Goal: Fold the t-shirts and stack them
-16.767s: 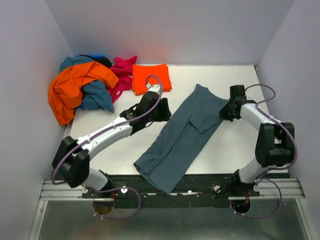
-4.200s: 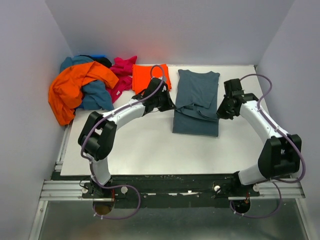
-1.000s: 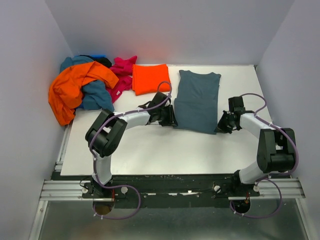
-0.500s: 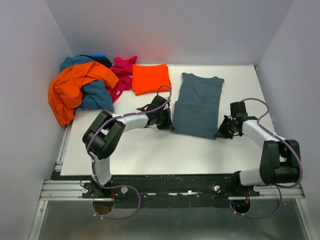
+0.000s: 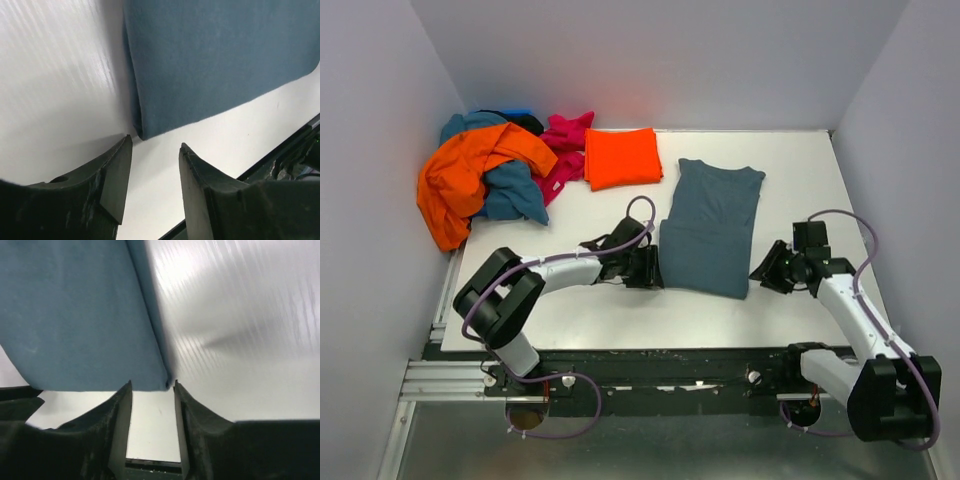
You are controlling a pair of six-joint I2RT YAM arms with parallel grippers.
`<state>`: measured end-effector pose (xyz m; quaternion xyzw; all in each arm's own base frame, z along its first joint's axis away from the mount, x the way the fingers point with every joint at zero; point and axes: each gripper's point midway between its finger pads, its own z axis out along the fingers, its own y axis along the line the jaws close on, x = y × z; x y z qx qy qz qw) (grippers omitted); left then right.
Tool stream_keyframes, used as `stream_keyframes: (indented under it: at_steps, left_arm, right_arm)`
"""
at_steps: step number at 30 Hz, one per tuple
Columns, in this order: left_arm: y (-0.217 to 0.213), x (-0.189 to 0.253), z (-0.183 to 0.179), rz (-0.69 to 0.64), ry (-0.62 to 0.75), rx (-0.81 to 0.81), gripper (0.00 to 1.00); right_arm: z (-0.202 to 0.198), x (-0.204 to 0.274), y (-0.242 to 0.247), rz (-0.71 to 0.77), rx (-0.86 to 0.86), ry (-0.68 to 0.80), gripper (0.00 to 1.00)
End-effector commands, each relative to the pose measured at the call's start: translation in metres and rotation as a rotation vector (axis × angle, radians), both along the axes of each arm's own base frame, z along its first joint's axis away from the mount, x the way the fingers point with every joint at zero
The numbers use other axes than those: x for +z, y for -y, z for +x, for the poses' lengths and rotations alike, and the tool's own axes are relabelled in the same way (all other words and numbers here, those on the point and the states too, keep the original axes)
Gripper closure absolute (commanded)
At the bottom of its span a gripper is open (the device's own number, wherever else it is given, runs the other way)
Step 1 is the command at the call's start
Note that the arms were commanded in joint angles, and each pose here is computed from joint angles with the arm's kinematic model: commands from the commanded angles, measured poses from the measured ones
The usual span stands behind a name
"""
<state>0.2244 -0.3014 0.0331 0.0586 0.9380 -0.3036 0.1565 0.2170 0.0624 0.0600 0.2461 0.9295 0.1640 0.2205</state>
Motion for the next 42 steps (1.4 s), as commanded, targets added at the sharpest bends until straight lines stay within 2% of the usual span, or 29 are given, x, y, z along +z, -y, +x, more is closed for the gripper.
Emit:
stream_keyframes:
  at_steps: [1, 5, 8, 17, 27, 37, 40, 42]
  left_arm:
    - [-0.006, 0.033, 0.036, -0.005, 0.111, 0.047, 0.47]
    - [-0.004, 0.07, 0.081, -0.038, 0.217, 0.077, 0.47]
    - [-0.003, 0.081, 0.111, -0.044, 0.274, 0.104, 0.47]
    - [0.013, 0.072, 0.168, -0.064, 0.298, 0.139, 0.47]
    - [0.009, 0.044, 0.184, -0.009, 0.273, 0.15, 0.47]
    - [0.031, 0.023, 0.188, -0.077, 0.215, 0.097, 0.48]
    - [0.034, 0.025, 0.188, -0.101, 0.219, 0.093, 0.52]
    - [0.037, 0.026, 0.189, -0.116, 0.22, 0.088, 0.62]
  right_arm:
    - [0.04, 0.025, 0.004, -0.056, 0.046, 0.082, 0.58]
    - [0.078, 0.032, 0.007, -0.096, 0.074, 0.14, 0.59]
    - [0.1, 0.03, 0.011, -0.117, 0.06, 0.175, 0.58]
    - [0.148, 0.012, 0.009, -0.116, 0.063, 0.137, 0.61]
    - [0.17, -0.01, 0.009, -0.121, 0.056, 0.078, 0.65]
    - [0.174, -0.023, 0.004, -0.097, 0.066, 0.048, 0.71]
    - [0.175, -0.018, 0.005, -0.103, 0.072, 0.062, 0.78]
    - [0.174, -0.015, 0.007, -0.112, 0.068, 0.066, 0.79]
